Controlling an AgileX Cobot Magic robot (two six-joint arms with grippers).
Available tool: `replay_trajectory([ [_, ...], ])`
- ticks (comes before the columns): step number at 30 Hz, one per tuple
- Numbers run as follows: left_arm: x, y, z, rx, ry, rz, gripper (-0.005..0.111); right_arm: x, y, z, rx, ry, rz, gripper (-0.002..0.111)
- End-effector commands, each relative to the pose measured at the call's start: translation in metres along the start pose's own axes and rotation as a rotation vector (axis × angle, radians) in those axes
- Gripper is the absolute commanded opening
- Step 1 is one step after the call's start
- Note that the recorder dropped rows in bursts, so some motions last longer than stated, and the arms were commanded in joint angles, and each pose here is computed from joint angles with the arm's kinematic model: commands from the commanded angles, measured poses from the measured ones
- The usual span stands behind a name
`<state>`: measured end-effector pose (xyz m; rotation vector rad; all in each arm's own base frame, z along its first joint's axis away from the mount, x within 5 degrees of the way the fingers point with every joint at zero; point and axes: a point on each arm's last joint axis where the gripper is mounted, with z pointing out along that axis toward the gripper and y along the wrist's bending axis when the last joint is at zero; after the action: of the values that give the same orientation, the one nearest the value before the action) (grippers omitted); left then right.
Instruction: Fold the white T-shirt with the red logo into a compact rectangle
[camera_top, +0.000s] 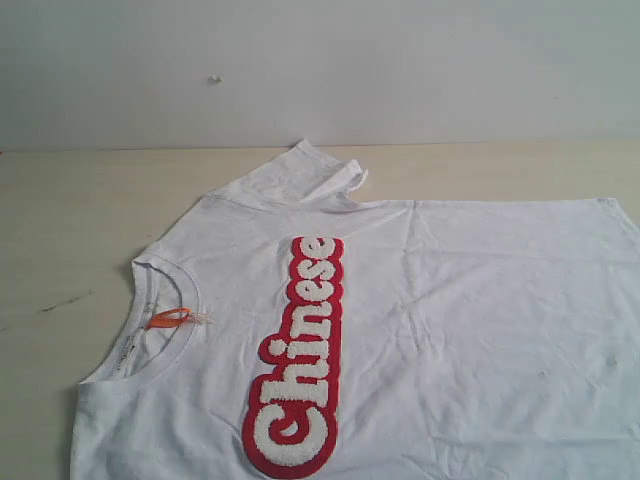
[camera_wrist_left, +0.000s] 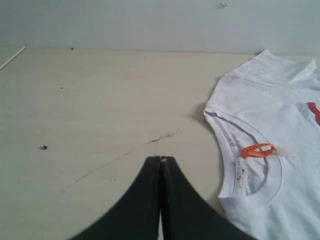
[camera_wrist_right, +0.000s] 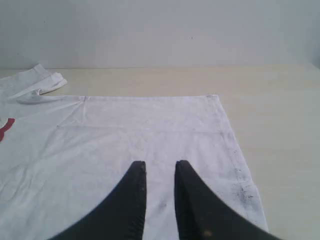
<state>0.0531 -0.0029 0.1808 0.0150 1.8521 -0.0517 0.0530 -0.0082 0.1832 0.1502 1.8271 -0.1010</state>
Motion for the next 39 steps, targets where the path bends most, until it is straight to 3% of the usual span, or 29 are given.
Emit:
replay_trajectory([
  [1,-0.0007,0.0002,-0.0001,-0.002,-0.016,0.000,0.000,0.0000,-0.0003,0.0001,0.005,-0.016,-0.003,0.022],
  [39,-0.0027,0.0002,-0.0002,-0.003,-0.039,0.001,0.000,0.0000,-0.0003,0.0001,0.005,-0.016,-0.003,0.022],
])
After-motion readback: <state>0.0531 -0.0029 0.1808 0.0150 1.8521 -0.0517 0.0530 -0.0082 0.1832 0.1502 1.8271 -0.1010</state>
